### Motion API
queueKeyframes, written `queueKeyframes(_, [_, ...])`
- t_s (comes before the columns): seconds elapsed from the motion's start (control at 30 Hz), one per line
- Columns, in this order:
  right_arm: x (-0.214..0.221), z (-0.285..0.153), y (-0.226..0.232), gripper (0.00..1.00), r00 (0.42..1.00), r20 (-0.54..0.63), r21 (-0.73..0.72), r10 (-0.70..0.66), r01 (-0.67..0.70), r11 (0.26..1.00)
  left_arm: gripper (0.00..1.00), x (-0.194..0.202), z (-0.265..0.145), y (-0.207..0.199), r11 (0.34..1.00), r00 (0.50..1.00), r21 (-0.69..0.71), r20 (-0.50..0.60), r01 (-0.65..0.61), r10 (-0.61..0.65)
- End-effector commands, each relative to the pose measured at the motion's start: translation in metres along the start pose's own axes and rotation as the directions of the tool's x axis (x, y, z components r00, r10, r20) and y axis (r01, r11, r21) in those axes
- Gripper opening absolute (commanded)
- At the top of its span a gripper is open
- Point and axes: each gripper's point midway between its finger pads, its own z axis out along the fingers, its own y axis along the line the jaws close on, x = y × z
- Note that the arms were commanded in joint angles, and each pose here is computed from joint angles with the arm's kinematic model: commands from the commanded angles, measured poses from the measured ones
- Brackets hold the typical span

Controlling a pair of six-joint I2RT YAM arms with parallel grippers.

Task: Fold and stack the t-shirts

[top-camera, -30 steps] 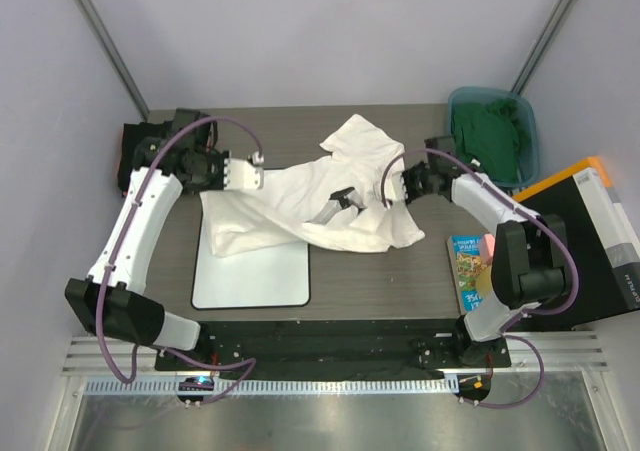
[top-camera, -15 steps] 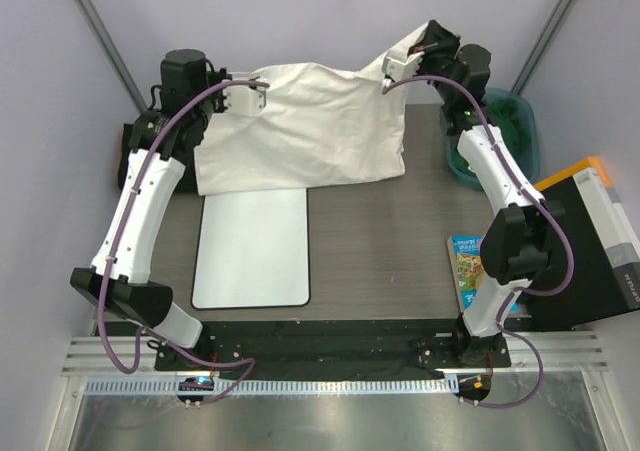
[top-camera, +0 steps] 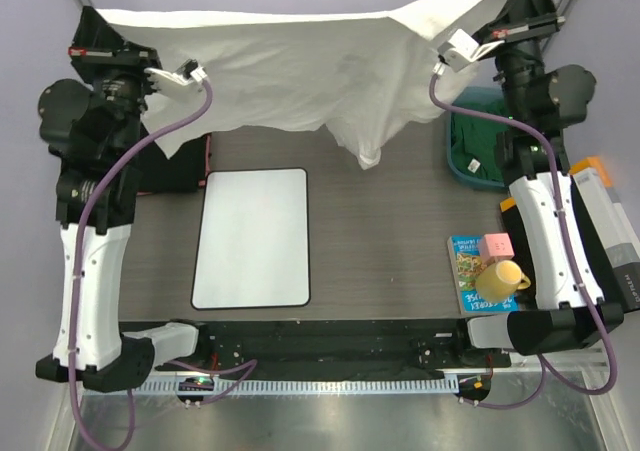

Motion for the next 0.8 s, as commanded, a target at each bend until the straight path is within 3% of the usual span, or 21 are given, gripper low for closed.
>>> queueKeyframes(0.0, [0.014,-0.018,-0.098,0.01,0.997,-0.070,0.214,0.013,0.002,0.977,0.00,0.015,-0.030,0.066,0.980,0.999,-0.192,-0.006,-0.053,0.053])
queueKeyframes(0.3, [0.010,0.011,-0.076,0.01,1.000,0.003,0.218,0.024,-0.024,0.976,0.00,0.000,-0.011,0.046,0.982,0.987,-0.115,0.050,-0.148,0.155])
queueKeyframes(0.47, [0.024,0.041,-0.018,0.01,1.000,0.000,0.164,0.017,-0.017,0.986,0.00,0.006,0.043,0.003,0.983,0.981,-0.018,0.065,-0.180,0.181])
queueKeyframes(0.57, [0.029,0.056,-0.023,0.01,1.000,-0.014,0.201,0.005,-0.002,0.980,0.00,0.024,0.074,-0.024,0.974,0.974,0.012,0.032,-0.224,0.224])
queueKeyframes(0.63, [0.037,0.074,0.002,0.01,0.999,-0.035,0.187,0.012,-0.005,0.982,0.00,0.028,0.091,-0.029,0.970,0.969,-0.012,0.048,-0.242,0.242])
queueKeyframes(0.67, [0.039,0.077,-0.020,0.01,0.999,-0.042,0.238,0.004,0.006,0.971,0.00,0.029,0.105,-0.034,0.969,0.968,-0.018,0.049,-0.245,0.246])
queueKeyframes(0.73, [0.046,0.091,-0.006,0.01,0.998,-0.058,0.238,-0.002,0.016,0.971,0.00,0.031,0.118,-0.031,0.964,0.964,-0.047,0.043,-0.262,0.264])
queueKeyframes(0.77, [0.047,0.091,-0.032,0.01,0.998,-0.062,0.291,-0.013,0.030,0.956,0.00,0.031,0.126,-0.027,0.961,0.962,-0.071,0.038,-0.268,0.271])
